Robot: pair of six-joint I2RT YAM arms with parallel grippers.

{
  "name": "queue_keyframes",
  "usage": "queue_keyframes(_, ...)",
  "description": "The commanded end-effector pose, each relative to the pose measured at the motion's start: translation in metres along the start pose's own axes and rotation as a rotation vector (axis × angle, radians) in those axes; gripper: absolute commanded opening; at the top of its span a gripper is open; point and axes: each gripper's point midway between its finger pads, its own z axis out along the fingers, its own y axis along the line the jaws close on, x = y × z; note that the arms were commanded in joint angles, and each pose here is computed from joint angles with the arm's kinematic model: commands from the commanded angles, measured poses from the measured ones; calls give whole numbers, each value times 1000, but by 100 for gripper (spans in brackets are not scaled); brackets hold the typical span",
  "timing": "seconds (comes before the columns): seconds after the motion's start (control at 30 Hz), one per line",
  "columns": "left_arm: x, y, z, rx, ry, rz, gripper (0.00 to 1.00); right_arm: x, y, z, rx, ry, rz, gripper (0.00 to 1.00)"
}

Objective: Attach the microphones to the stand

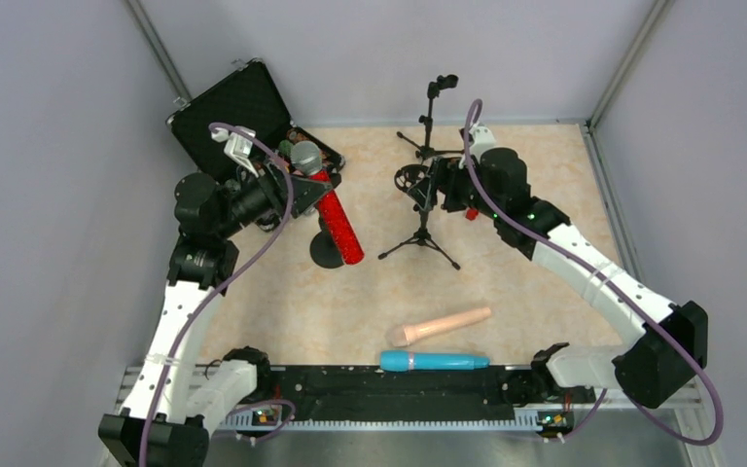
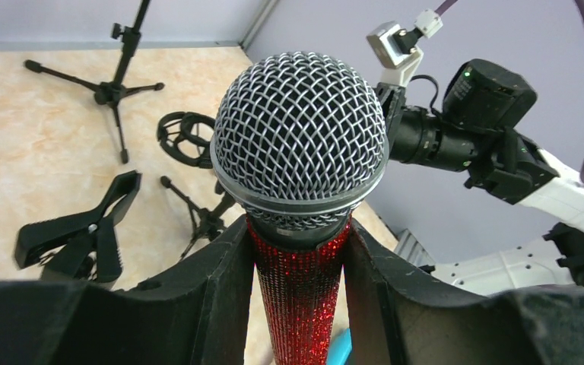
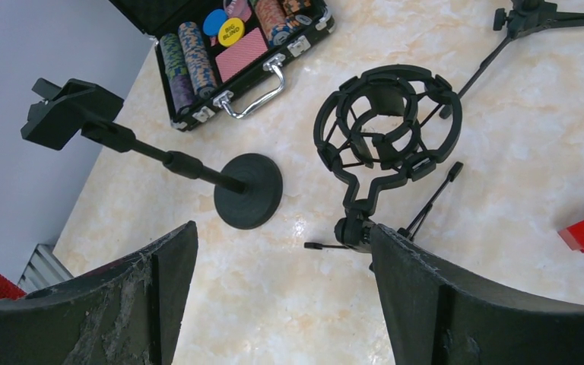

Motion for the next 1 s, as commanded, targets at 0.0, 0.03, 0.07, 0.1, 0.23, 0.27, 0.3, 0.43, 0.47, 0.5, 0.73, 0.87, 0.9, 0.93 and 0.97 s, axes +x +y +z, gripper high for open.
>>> queue_keyframes(0.0, -12, -28, 7, 118, -22, 19, 0, -10, 9, -8, -64, -35, -11, 82)
queue_keyframes(0.03, -8, -27, 10, 119, -10, 8, 0, -8, 9, -8, -73, -27, -3, 82)
queue_keyframes(0.07, -5, -26, 12, 122, 2, 0, 0, -7, 10, -9, -92, -17, 3, 82)
queue_keyframes(0.1, -2, -26, 15, 125, 14, -9, 0, -5, 11, -9, -121, -4, 7, 82)
queue_keyframes(0.23, 12, -23, 26, 134, 68, -46, 0, 1, 19, -14, -238, 39, 15, 82)
queue_keyframes(0.27, 16, -22, 30, 135, 82, -56, 0, 2, 21, -16, -269, 53, 16, 82)
queue_keyframes(0.3, 20, -22, 33, 138, 96, -65, 0, 4, 22, -18, -291, 63, 16, 82)
queue_keyframes(0.43, 37, -26, 46, 159, 160, -91, 0, 7, 28, -26, -393, 98, 20, 83)
queue_keyframes(0.47, 42, -27, 49, 165, 177, -98, 0, 8, 31, -28, -420, 106, 19, 83)
queue_keyframes(0.5, 46, -29, 52, 172, 192, -105, 0, 9, 33, -31, -449, 115, 17, 83)
queue_keyframes(0.73, 69, -38, 70, 206, 267, -159, 0, 13, 59, -51, -676, 147, 41, 85)
queue_keyframes(0.87, 74, -40, 77, 217, 285, -182, 0, 17, 74, -62, -813, 166, 84, 86)
queue_keyframes(0.9, 74, -41, 78, 220, 285, -188, 0, 19, 75, -64, -831, 172, 95, 86)
queue_keyframes(0.93, 75, -42, 79, 225, 285, -193, 0, 20, 76, -65, -847, 177, 104, 86)
queue_keyframes(0.97, 75, -43, 80, 231, 285, -198, 0, 21, 77, -67, -861, 183, 110, 86)
